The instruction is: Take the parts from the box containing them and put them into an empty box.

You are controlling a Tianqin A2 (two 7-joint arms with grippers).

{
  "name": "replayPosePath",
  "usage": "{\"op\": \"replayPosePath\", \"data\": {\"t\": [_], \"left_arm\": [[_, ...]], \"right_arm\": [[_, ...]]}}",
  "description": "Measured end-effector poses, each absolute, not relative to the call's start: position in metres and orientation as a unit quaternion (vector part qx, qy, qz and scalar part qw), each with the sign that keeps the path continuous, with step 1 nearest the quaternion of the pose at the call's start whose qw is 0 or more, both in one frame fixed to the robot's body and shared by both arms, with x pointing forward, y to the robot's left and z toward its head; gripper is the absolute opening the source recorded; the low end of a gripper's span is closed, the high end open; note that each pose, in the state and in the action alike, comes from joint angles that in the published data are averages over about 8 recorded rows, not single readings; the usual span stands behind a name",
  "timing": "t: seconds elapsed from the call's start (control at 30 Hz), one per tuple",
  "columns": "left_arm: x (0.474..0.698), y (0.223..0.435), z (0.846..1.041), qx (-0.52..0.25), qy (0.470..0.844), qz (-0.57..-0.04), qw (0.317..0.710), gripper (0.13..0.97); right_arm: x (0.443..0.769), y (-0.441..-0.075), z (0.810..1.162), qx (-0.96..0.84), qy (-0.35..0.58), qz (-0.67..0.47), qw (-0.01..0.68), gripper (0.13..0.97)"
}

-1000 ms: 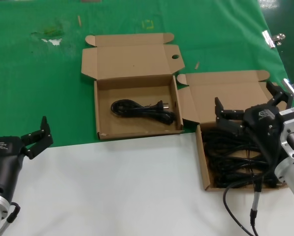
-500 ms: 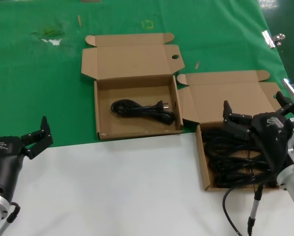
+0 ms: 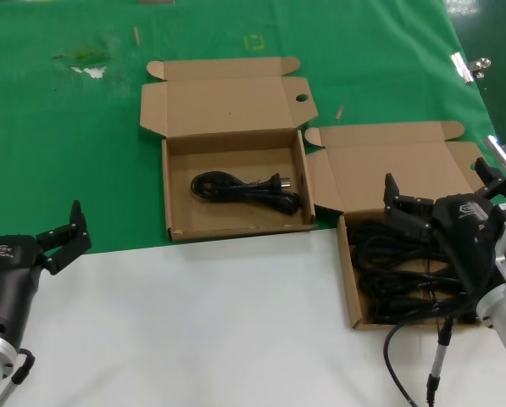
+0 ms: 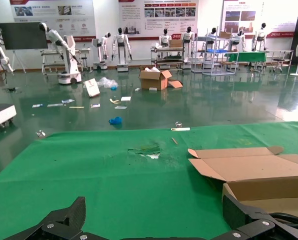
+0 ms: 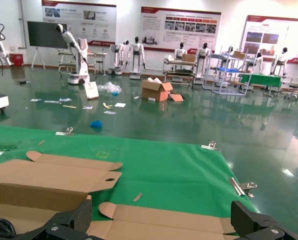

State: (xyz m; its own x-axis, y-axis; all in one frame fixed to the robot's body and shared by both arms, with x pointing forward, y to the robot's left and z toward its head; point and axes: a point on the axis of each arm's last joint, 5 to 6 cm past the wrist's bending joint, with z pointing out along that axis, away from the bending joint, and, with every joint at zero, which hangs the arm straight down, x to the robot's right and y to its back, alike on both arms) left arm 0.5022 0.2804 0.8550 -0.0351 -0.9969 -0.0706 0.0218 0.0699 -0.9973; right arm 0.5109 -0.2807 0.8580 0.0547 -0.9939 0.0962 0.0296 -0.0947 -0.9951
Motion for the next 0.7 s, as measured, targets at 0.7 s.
{"op": "replayPosePath", "data": {"t": [0.7], "left_arm": [[0.5022,0.2804,0.8550,-0.468,0.521,-0.496,0.513,0.966]], "right_arm": [[0.5109,-0.2807,0.8580,-0.530,0.455,-0.516,0.496,0.966]]}}
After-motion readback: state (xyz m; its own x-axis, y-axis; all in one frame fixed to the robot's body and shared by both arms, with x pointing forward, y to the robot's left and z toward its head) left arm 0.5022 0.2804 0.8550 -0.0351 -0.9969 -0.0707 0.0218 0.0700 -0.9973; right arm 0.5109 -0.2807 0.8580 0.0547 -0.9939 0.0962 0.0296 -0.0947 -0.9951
